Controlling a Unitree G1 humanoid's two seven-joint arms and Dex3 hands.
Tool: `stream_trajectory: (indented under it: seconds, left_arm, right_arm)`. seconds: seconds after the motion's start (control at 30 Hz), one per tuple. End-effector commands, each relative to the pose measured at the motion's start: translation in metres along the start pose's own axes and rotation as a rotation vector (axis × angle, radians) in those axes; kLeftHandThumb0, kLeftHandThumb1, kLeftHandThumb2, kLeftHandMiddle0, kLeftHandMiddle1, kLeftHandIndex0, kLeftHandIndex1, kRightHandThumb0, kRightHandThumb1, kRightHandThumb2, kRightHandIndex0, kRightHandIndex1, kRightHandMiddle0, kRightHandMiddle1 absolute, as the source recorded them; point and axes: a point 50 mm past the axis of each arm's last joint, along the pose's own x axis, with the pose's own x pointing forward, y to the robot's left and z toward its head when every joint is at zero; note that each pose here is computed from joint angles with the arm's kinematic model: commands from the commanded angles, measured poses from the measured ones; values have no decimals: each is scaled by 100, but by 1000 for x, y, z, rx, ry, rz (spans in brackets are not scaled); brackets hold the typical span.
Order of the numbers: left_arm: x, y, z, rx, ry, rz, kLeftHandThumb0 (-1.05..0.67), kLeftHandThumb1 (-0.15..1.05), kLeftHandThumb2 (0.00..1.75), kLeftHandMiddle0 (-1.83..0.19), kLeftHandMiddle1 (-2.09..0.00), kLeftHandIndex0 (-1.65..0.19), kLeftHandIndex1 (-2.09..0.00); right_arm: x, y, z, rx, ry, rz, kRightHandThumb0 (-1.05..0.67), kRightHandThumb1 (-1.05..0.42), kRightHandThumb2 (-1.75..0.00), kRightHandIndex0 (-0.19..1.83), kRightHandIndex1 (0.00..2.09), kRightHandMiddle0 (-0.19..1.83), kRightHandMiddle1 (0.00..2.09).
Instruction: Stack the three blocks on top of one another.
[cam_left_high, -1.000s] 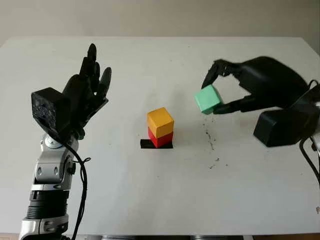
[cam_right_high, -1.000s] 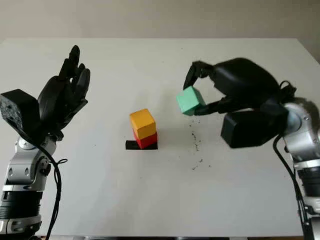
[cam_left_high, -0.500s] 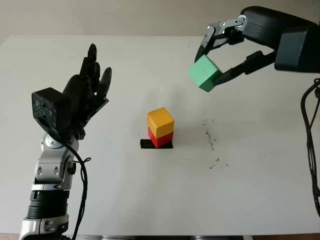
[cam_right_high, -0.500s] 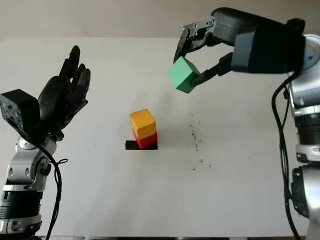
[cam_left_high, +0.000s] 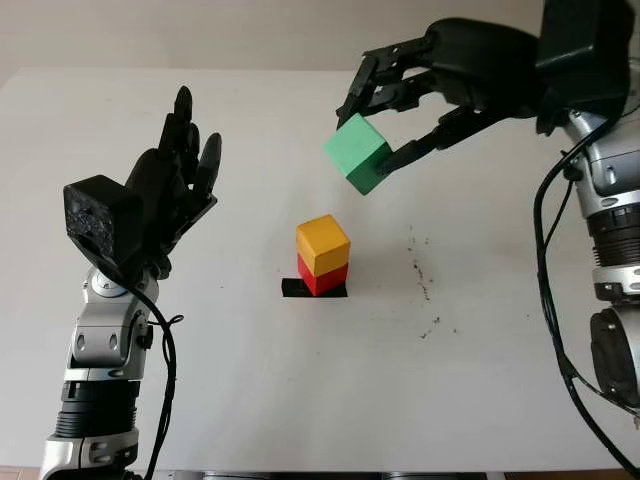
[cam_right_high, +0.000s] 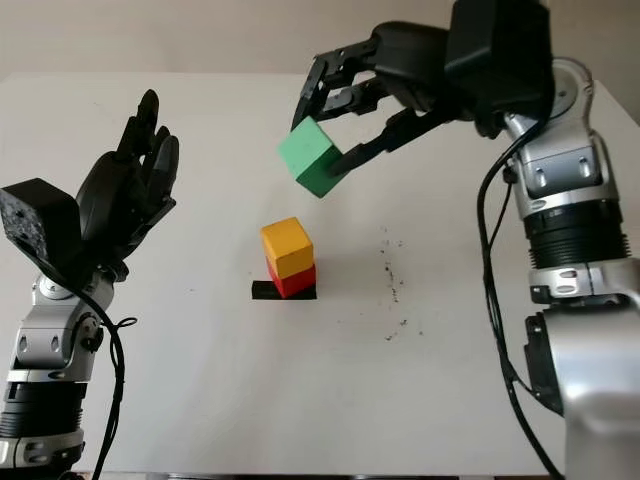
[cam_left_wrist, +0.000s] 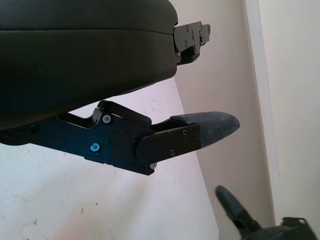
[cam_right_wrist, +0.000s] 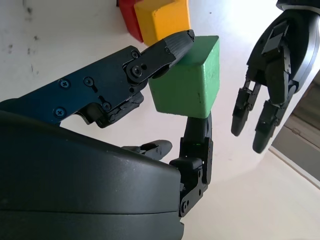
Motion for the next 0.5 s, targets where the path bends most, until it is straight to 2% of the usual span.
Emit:
stream_trajectory:
  seconds: [0.0,0.33,0.47]
  left_arm:
    - [-2,1,3,2,-23,5,-61,105,63,19,0,19,0]
    - [-1,0,2,-1,-16,2,-62,105,62,19,0,19,0]
    - [-1,1,2,10,-19,-3,-62,105,63,19,0,19,0]
  right_arm:
    - [2,5,2,12,-24,4,-51,-96,-6,43,2,34,158]
    - [6,41,-16,174,-62,0,-53,-98,-6,42,2,30,160]
    - [8,48,-18,212,-80,0,-52,-99,-6,41,1,30,159]
